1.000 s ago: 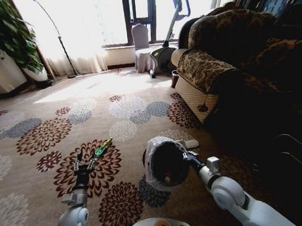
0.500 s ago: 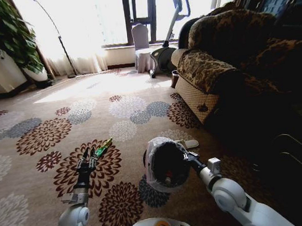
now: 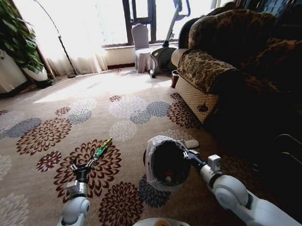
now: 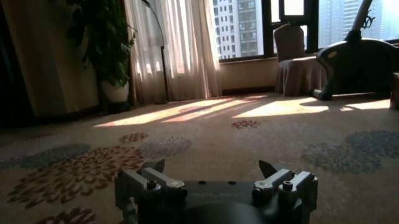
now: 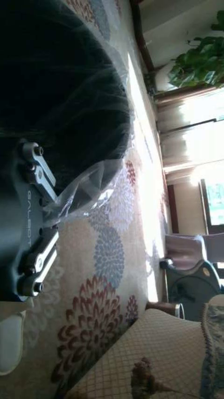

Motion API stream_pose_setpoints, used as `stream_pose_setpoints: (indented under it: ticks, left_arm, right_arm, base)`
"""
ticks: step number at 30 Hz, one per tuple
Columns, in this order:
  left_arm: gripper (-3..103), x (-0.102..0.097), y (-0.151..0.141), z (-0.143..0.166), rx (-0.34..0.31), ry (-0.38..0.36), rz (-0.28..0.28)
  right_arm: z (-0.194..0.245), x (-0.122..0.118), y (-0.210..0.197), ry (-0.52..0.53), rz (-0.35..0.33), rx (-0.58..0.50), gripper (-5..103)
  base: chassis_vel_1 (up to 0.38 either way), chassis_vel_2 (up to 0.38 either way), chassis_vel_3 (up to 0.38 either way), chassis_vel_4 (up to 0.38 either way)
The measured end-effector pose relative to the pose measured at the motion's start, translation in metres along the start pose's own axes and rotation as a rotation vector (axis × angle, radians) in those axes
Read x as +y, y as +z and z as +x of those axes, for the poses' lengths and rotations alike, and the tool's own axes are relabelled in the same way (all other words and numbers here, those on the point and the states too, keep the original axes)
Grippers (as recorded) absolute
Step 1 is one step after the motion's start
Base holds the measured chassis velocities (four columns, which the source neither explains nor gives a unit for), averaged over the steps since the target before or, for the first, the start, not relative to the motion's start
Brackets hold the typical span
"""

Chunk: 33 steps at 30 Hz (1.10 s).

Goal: Pick up the trash from the ground and place it into the trash bin.

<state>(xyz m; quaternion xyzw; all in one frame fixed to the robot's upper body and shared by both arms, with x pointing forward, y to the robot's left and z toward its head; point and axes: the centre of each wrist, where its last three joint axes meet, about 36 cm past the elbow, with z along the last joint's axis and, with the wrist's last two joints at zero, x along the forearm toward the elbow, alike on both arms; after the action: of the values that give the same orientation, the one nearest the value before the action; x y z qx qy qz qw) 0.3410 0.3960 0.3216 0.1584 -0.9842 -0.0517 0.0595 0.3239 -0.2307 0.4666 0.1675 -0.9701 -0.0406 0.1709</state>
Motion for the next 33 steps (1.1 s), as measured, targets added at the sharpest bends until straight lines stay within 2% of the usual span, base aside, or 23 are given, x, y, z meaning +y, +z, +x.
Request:
stream_pose_setpoints:
  ticks: [1, 3, 4, 6, 10, 16, 21, 27, 33]
  left_arm:
    - [99, 0.000, 0.000, 0.000, 0.000, 0.000, 0.000]
    - [100, 0.002, 0.012, -0.016, 0.061, 0.003, -0.003]
    - [100, 0.002, 0.012, -0.016, 0.061, 0.003, -0.003]
    - [100, 0.002, 0.028, -0.028, 0.112, 0.025, -0.007]
    - [100, 0.000, 0.049, -0.038, 0.157, 0.061, -0.023]
    - [100, -0.006, 0.072, -0.052, 0.164, 0.081, -0.038]
    - [100, -0.008, 0.089, -0.069, 0.146, 0.093, -0.050]
    - [100, -0.007, 0.089, -0.086, 0.121, 0.097, -0.062]
    - [100, -0.001, 0.092, -0.098, 0.120, 0.099, -0.072]
  right_arm:
    - [0.000, 0.000, 0.000, 0.000, 0.000, 0.000, 0]
    - [0.000, -0.004, -0.001, -0.003, 0.001, -0.020, 0]
    - [0.000, -0.004, -0.001, -0.003, 0.001, -0.020, 0]
    - [0.001, -0.006, -0.002, -0.012, -0.005, -0.024, 0]
    - [0.002, -0.007, -0.005, -0.040, -0.004, -0.014, 0]
    - [0.002, -0.006, -0.004, -0.054, 0.004, -0.012, 0]
    - [0.003, -0.006, -0.001, -0.053, 0.012, -0.004, 0]
    - [0.003, -0.007, 0.001, -0.054, 0.015, -0.003, 0]
    - [0.003, -0.007, 0.003, -0.053, 0.011, -0.003, 0]
  base:
    - [0.000, 0.000, 0.000, 0.000]
    - [0.000, 0.000, 0.000, 0.000]
    - [0.000, 0.000, 0.000, 0.000]
    - [0.000, 0.000, 0.000, 0.000]
    - [0.000, 0.000, 0.000, 0.000]
    - [0.000, 0.000, 0.000, 0.000]
    - [0.005, 0.007, -0.005, -0.010]
    - [0.040, 0.106, -0.049, -0.121]
    - [0.078, 0.301, -0.073, -0.280]
